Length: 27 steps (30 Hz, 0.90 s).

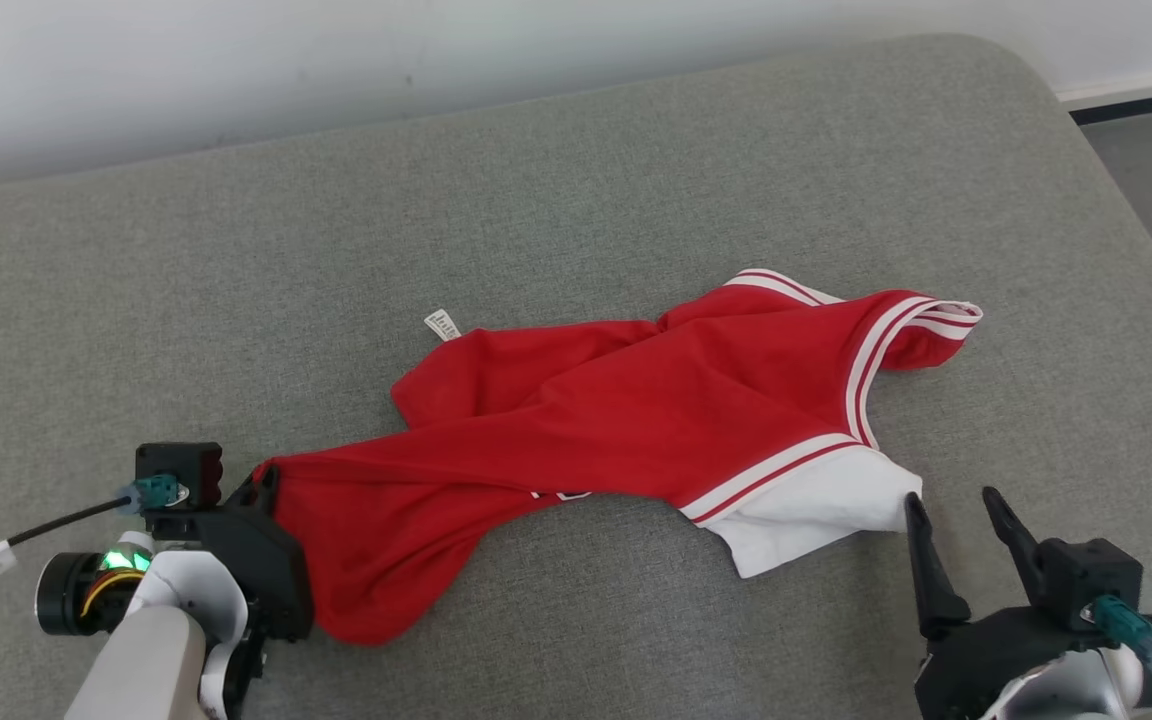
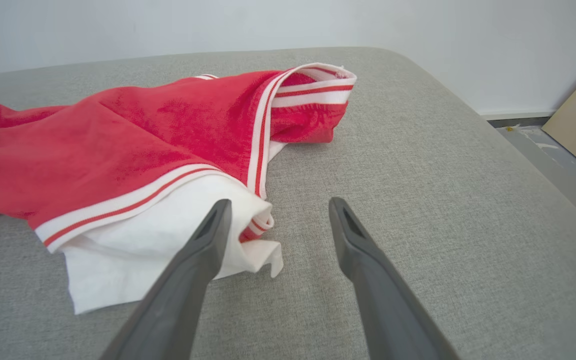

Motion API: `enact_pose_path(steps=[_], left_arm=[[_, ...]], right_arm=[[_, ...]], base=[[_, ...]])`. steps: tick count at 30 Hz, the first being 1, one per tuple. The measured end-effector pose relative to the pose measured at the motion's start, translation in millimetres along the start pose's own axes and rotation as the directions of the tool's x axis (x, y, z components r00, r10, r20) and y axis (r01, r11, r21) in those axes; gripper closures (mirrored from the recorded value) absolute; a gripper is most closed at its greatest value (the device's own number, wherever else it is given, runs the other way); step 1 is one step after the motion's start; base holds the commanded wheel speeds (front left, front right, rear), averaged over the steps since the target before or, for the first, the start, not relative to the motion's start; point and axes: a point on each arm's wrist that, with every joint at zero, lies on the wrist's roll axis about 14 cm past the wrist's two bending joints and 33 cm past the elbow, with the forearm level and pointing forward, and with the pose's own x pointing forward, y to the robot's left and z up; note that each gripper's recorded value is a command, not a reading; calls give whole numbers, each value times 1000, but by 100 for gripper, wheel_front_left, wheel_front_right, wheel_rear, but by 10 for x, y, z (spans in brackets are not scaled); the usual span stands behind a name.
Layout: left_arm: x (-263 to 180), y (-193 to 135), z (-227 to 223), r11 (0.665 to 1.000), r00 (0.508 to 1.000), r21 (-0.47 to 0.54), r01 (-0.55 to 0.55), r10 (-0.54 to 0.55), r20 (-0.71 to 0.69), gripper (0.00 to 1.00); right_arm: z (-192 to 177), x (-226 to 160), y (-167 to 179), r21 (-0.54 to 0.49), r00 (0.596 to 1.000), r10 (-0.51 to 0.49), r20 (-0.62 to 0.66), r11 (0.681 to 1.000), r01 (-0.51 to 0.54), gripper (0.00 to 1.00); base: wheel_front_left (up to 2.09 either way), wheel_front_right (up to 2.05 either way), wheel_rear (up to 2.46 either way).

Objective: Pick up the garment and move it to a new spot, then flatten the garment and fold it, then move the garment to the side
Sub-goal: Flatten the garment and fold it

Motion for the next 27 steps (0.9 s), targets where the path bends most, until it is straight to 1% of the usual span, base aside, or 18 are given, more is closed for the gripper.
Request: enact_pose_path(steps=[4, 11, 14, 17, 21, 27], left_arm=[[-16, -45, -34, 1000, 1000, -10, 1, -1, 15, 100], [-46, -134, -136, 998, 999, -55, 13, -10, 48, 100], [-44, -149, -156, 998, 999, -64, 18, -14, 52, 100], [-38, -153, -157, 998, 998, -66, 21, -18, 54, 100], [-41, -157, -150, 997, 998, -70, 24, -20, 57, 100], [-49, -152, -139, 997, 998, -74, 28, -24, 62, 100]], right_arm=[[-54, -50, -61, -4, 1000, -20, -18, 1000, 20, 0], [-341, -133, 119, -20, 994, 29, -105, 999, -31, 0], [-366, -96, 138, -21, 993, 35, -113, 999, -37, 0], [-354, -15, 49, -62, 993, 9, -117, 998, -16, 0], [-416, 92, 56, -113, 988, 9, -157, 993, -27, 0], [-478, 242, 42, -139, 982, 5, -189, 990, -32, 0]], base=[[0, 0, 0], [0, 0, 0], [0, 0, 0], [0, 0, 0], [0, 0, 0], [0, 0, 0]])
